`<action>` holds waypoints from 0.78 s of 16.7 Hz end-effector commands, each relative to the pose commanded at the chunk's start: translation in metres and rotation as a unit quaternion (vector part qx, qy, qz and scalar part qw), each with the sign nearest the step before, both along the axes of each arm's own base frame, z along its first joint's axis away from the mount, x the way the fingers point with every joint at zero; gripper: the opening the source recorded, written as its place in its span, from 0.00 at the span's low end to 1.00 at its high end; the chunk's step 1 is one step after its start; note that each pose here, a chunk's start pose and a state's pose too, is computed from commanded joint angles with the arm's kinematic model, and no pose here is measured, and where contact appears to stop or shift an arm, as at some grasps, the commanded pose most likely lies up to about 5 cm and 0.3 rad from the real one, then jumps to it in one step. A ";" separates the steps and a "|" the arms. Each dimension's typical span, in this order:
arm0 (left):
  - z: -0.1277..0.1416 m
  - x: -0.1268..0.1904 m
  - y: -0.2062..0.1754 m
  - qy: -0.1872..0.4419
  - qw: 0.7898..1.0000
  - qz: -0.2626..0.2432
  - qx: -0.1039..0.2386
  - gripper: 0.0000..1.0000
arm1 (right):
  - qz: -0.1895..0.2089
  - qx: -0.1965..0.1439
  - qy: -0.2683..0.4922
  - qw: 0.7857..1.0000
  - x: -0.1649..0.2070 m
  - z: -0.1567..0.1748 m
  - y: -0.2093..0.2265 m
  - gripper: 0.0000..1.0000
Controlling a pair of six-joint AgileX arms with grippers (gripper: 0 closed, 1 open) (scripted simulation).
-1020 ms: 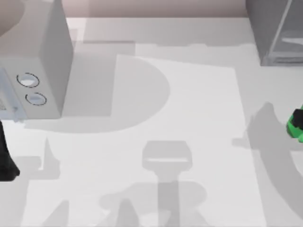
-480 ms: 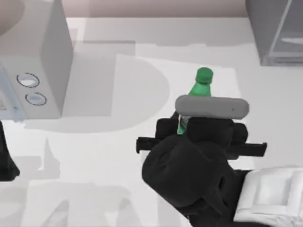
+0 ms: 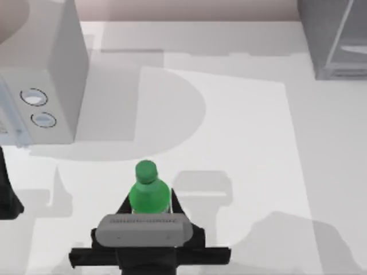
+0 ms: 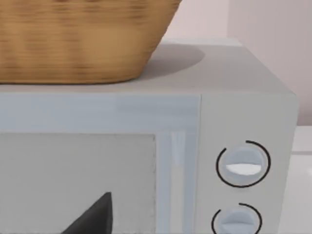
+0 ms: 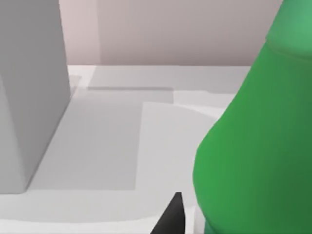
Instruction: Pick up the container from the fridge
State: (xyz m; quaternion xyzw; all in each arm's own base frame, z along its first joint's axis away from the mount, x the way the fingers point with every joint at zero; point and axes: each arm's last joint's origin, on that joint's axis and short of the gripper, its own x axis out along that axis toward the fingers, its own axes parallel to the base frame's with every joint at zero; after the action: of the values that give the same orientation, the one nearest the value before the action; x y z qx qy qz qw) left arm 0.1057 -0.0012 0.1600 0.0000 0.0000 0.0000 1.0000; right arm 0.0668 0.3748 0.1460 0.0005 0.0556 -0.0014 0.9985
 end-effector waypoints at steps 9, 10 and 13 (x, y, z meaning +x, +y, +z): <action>0.000 0.000 0.000 0.000 1.000 0.000 0.000 1.00 | -0.001 -0.010 -0.003 1.000 0.001 -0.008 0.002 0.00; 0.000 0.000 0.000 0.000 1.000 0.000 0.000 1.00 | -0.002 -0.015 -0.002 1.000 0.003 -0.012 0.003 0.00; 0.000 0.000 0.000 0.000 1.000 0.000 0.000 1.00 | -0.003 -0.015 0.000 1.000 0.014 -0.024 0.005 0.00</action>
State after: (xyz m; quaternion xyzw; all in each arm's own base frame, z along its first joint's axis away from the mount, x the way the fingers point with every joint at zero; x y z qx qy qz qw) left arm 0.1057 -0.0012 0.1600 0.0000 0.0000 0.0000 1.0000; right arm 0.0807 0.3798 0.1219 -0.0142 0.0555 -0.0051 0.9983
